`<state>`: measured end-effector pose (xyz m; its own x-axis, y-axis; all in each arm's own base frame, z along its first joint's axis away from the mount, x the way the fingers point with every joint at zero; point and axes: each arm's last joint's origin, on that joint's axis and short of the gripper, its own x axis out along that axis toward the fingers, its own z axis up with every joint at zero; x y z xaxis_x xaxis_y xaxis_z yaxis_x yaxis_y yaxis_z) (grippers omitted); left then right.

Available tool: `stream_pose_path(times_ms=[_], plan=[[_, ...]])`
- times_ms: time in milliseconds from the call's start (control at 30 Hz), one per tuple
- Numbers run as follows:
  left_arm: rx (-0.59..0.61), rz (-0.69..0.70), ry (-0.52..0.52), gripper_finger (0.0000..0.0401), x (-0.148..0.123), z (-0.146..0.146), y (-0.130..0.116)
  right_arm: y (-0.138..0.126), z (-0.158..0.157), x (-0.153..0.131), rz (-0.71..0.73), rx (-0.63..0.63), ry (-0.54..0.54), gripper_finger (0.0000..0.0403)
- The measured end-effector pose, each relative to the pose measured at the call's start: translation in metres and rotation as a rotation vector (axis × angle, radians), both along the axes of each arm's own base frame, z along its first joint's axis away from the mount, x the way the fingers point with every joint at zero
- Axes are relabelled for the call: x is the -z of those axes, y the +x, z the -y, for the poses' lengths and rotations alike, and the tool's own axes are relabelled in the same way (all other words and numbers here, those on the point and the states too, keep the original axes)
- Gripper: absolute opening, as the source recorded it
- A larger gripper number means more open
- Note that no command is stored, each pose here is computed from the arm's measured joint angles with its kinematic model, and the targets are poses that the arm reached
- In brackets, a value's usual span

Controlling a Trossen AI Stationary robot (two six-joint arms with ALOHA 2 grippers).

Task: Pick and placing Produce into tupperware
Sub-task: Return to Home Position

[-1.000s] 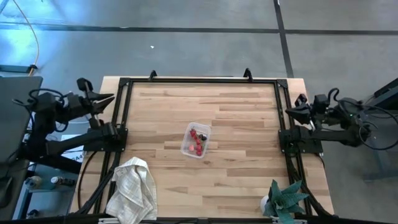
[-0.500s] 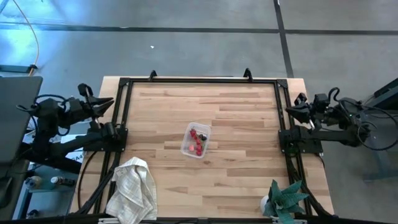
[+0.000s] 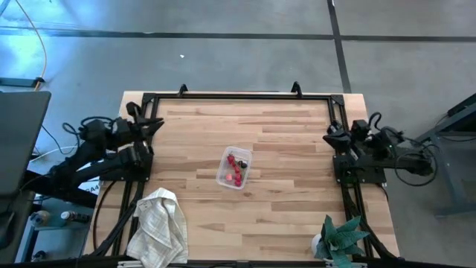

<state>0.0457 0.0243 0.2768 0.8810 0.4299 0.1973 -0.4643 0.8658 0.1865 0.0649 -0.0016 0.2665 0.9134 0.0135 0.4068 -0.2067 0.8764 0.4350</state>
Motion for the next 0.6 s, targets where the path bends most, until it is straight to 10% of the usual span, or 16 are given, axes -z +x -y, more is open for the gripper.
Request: stream_pose_path(times_ms=[600], plan=[[0.046,0.132,-0.022,0.0037,0.047,-0.015,0.026,0.018,0.001,0.042,0.029,-0.043,0.103,0.0]])
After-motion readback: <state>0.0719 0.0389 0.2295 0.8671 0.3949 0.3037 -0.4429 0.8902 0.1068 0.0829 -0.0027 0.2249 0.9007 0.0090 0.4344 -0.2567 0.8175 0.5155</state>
